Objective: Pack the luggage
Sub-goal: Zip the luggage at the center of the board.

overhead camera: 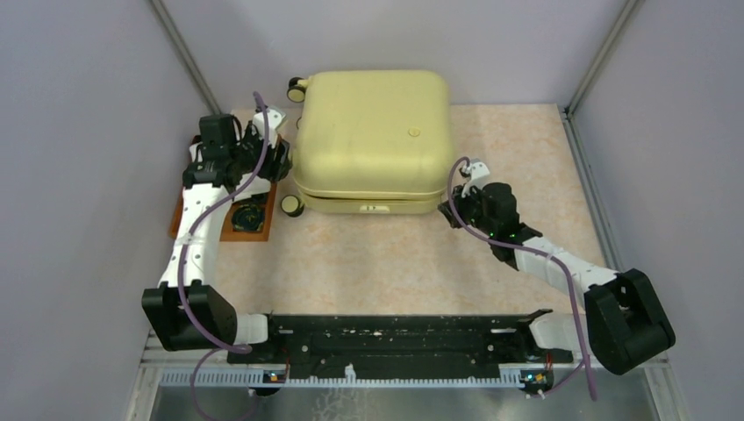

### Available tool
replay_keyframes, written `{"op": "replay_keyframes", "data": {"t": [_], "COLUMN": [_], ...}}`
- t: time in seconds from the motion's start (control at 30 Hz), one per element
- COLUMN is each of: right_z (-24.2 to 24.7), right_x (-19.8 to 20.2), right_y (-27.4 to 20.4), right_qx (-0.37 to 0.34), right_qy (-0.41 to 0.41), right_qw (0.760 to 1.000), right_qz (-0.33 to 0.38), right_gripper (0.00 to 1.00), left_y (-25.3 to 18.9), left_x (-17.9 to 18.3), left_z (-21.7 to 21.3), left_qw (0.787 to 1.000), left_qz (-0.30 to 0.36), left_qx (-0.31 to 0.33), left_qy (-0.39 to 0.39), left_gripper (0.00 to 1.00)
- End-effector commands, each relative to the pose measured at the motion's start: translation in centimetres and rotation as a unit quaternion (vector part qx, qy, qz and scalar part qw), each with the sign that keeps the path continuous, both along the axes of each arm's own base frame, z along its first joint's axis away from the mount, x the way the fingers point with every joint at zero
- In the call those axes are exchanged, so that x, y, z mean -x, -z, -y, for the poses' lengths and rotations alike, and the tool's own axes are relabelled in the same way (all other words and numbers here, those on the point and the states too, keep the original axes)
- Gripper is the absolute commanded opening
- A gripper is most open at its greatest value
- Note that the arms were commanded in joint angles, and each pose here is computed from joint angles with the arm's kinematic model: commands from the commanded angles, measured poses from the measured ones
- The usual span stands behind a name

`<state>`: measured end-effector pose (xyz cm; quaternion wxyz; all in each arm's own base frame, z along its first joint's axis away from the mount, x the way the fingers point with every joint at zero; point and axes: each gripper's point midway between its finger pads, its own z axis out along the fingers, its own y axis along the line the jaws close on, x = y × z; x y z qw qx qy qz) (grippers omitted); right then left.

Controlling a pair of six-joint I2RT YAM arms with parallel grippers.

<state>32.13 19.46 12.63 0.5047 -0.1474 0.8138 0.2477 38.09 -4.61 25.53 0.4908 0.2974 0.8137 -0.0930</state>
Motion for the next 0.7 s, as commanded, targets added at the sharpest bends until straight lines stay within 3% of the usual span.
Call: {"op": "replay_keyframes", "data": {"t": [0.0,0.4,0.67], "right_z": [-3.0,-2.3,-5.1], "right_x": [2.0,2.1,3.0], "right_y": [-2.5,-2.5,-4.6], "right_qx": [-0.029,-0.022,-0.054], "right_qy": [-0.075,-0.061,-0.098], "right_qw": [0.996,0.997,0.993], "right_qz": [0.030,0.037,0.045], "right_gripper": [0.00,0.00,0.00], "left_y": [-9.3,-12.3,-12.7], "left_x": [-1.7,-1.8,-2.1], "left_z": [2.8,3.7,4.9], "left_qw": [0.990,0.985,0.983], "left_qz": [0.128,0.148,0.142], "left_qx": [0.049,0.072,0.084], "left_qy": [0.043,0.058,0.074], "left_gripper": [0.00,0.00,0.00]}}
